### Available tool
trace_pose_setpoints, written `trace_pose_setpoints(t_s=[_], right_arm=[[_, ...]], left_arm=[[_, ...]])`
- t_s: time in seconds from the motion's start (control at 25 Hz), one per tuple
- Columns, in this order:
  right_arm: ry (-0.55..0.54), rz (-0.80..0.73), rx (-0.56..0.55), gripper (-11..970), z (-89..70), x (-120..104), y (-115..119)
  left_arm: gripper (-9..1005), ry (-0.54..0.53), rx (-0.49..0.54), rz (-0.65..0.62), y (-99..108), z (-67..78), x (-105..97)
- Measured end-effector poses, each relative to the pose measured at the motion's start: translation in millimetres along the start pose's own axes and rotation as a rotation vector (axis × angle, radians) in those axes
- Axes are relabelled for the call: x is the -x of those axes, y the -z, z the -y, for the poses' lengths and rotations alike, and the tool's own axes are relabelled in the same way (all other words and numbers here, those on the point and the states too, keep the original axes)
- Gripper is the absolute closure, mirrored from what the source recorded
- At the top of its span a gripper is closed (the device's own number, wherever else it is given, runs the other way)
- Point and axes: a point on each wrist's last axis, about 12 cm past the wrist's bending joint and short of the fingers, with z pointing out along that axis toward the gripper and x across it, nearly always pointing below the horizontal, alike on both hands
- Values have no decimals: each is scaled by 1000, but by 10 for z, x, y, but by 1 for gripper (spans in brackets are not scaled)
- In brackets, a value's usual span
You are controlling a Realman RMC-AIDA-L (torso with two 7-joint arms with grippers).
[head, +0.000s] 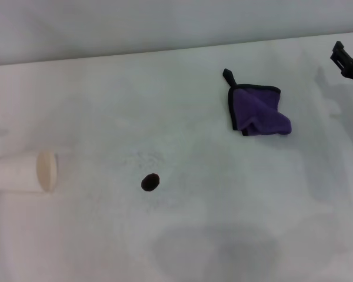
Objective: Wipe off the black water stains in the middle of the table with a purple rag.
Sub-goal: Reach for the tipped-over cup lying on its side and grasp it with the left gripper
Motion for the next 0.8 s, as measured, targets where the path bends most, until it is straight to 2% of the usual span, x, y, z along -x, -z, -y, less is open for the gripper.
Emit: trace_pose_setpoints(t_s=[0.16, 0.32, 0.6, 0.8], right_arm=[[-10, -1, -11, 103, 9, 1, -3], [-36, 2, -31, 103, 16, -7, 2], [-89, -5, -29, 102, -49, -32, -4], [-95, -9, -26, 102, -69, -46, 0]], left_arm=[[150, -85, -26, -108, -21, -49, 163], [149, -178, -31, -210, -163, -85, 306], [150, -302, -2, -308, -617, -81, 323], [149, -338, -42, -326, -806, -26, 331]])
